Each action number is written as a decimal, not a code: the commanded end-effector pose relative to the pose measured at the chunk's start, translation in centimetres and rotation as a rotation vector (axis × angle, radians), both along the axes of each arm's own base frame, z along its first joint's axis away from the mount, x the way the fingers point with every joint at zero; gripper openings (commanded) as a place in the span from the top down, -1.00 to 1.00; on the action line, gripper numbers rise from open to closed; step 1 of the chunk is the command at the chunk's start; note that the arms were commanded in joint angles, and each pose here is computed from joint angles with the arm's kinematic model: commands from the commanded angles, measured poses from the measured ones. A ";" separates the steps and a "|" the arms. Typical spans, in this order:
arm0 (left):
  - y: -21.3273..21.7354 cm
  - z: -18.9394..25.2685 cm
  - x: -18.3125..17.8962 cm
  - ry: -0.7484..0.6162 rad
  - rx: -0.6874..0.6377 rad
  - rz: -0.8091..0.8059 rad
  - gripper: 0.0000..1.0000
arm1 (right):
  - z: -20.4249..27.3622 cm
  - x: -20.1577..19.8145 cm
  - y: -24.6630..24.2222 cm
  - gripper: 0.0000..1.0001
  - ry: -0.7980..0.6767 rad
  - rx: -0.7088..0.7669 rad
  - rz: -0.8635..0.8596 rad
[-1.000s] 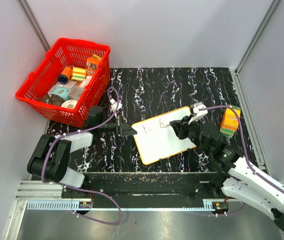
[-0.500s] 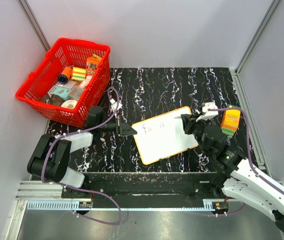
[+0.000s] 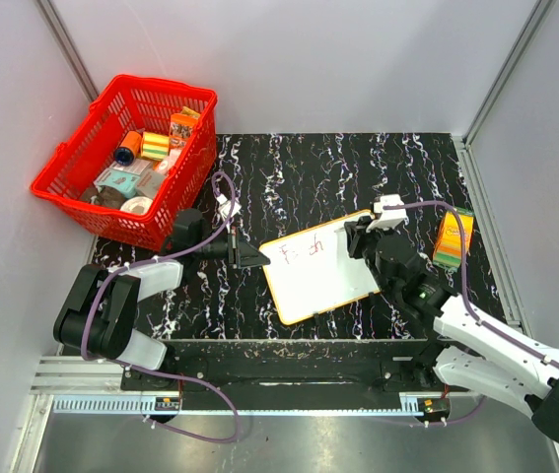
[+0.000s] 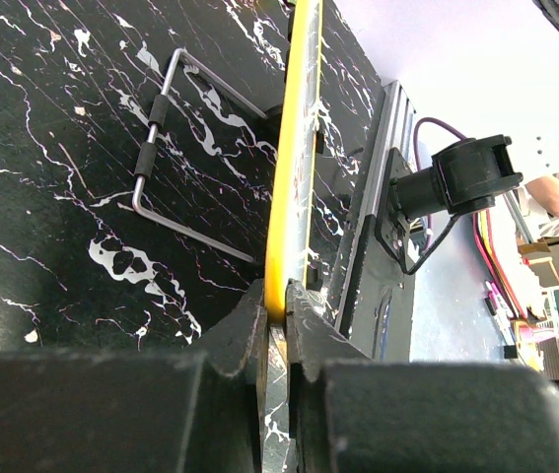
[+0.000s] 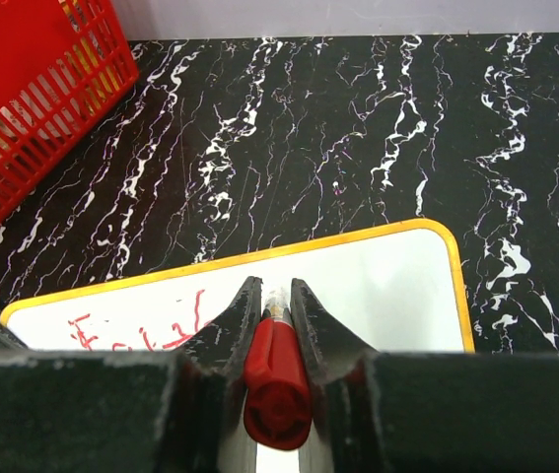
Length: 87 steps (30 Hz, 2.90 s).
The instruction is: Write a sentence on the whiteboard
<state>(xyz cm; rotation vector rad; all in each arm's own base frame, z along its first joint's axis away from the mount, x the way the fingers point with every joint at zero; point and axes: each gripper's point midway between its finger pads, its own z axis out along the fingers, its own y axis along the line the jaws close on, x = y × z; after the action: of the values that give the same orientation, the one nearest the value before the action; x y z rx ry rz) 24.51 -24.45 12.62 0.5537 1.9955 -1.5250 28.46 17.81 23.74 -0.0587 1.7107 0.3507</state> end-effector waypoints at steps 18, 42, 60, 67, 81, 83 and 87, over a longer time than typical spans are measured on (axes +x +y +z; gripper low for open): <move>-0.5 -0.5 -0.1 -0.114 0.037 -0.032 1.00 | 0.3 -0.6 0.9 1.00 0.000 0.040 0.052; -0.5 -0.7 -0.1 -0.111 0.044 -0.033 1.00 | -2.0 -2.7 0.6 1.00 0.071 0.039 0.116; -0.5 -0.8 -0.2 -0.110 0.051 -0.034 1.00 | 1.9 -0.9 1.7 1.00 -0.023 0.107 0.094; -0.5 -0.8 -0.2 -0.112 0.054 -0.036 1.00 | 1.3 -0.7 0.8 1.00 -0.012 0.086 0.045; -0.6 -0.8 -0.2 -0.115 0.057 -0.036 1.00 | 1.8 -1.0 -1.2 1.00 -0.032 0.075 -0.022; -0.6 -0.9 -0.2 -0.111 0.058 -0.034 1.00 | 2.2 -1.2 -1.1 1.00 -0.045 0.084 -0.004; -0.6 -0.9 -0.1 -0.113 0.057 -0.035 1.00 | 2.8 -1.5 -1.5 1.00 -0.066 0.095 -0.006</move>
<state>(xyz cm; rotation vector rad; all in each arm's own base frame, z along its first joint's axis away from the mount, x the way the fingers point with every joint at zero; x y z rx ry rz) 24.59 -24.71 12.64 0.5690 1.9994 -1.5121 27.03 16.76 24.08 -0.0201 1.6981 0.4012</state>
